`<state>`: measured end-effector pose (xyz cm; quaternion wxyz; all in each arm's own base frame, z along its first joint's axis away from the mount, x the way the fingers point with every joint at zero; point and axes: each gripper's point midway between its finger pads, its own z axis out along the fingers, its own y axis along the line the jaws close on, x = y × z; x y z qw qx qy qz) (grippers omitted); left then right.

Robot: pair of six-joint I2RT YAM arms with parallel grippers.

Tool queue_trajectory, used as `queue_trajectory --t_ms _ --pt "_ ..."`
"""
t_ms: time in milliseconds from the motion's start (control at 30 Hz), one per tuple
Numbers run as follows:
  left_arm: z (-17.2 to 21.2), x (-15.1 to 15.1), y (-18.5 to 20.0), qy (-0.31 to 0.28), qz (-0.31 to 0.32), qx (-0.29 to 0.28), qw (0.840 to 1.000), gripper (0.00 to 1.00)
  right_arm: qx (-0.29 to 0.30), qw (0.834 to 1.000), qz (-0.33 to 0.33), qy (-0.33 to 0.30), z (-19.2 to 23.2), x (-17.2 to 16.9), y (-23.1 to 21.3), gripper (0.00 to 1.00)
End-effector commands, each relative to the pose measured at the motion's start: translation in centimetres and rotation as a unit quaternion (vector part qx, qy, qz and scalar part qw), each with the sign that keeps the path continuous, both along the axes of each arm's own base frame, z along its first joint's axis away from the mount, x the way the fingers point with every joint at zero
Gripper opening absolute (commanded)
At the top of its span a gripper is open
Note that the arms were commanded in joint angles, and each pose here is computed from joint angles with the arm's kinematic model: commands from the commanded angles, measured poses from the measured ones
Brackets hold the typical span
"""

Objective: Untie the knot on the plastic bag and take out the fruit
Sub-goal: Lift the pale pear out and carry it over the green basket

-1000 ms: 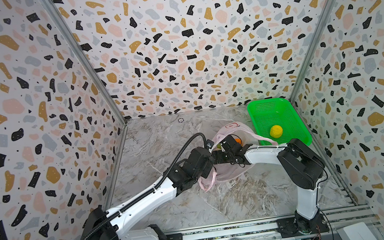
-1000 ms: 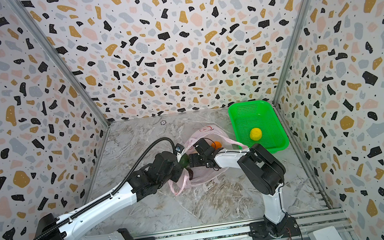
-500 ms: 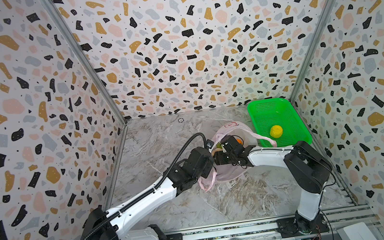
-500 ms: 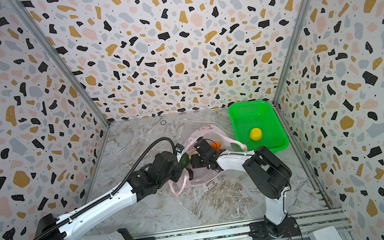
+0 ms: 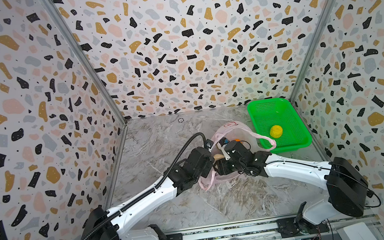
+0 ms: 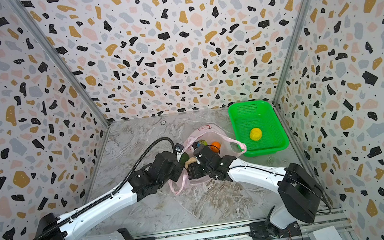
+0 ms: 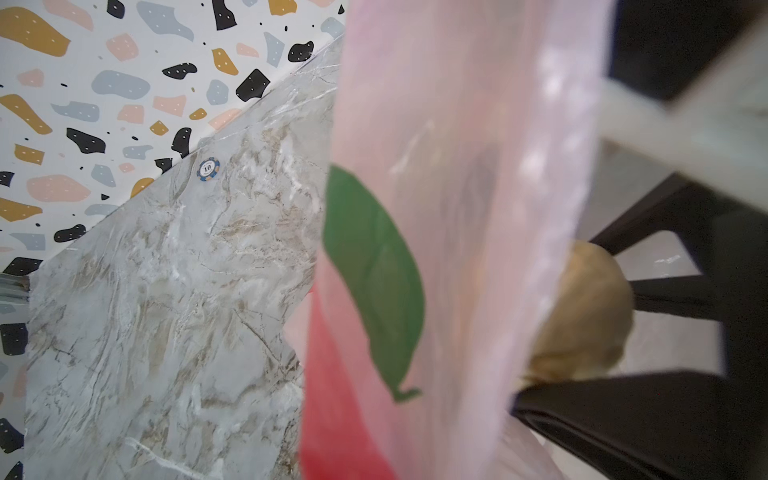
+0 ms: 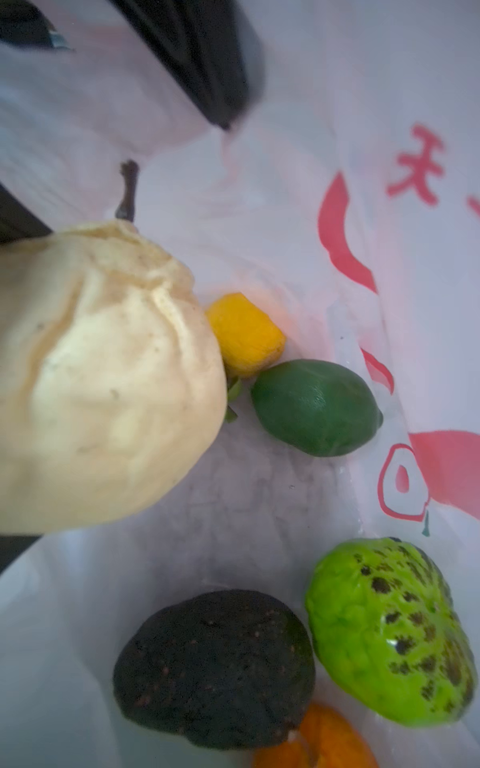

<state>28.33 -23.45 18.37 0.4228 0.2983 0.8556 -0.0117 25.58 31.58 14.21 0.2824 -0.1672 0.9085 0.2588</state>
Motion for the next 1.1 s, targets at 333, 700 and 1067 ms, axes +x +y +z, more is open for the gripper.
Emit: queue_trajectory --t_ms 333,700,1067 --pt "0.7 1.0 0.0 -0.016 0.014 0.001 1.0 0.0 0.055 0.996 0.008 -0.07 14.8 -0.9 -3.5 0.55" --pt "0.8 0.9 0.1 -0.015 0.013 0.001 1.0 0.0 0.115 0.98 -0.058 -0.153 23.1 5.9 -9.9 0.55" --pt "1.0 1.0 -0.1 -0.015 0.013 -0.003 1.0 0.0 0.089 0.959 -0.224 -0.149 16.3 15.1 -21.8 0.55"
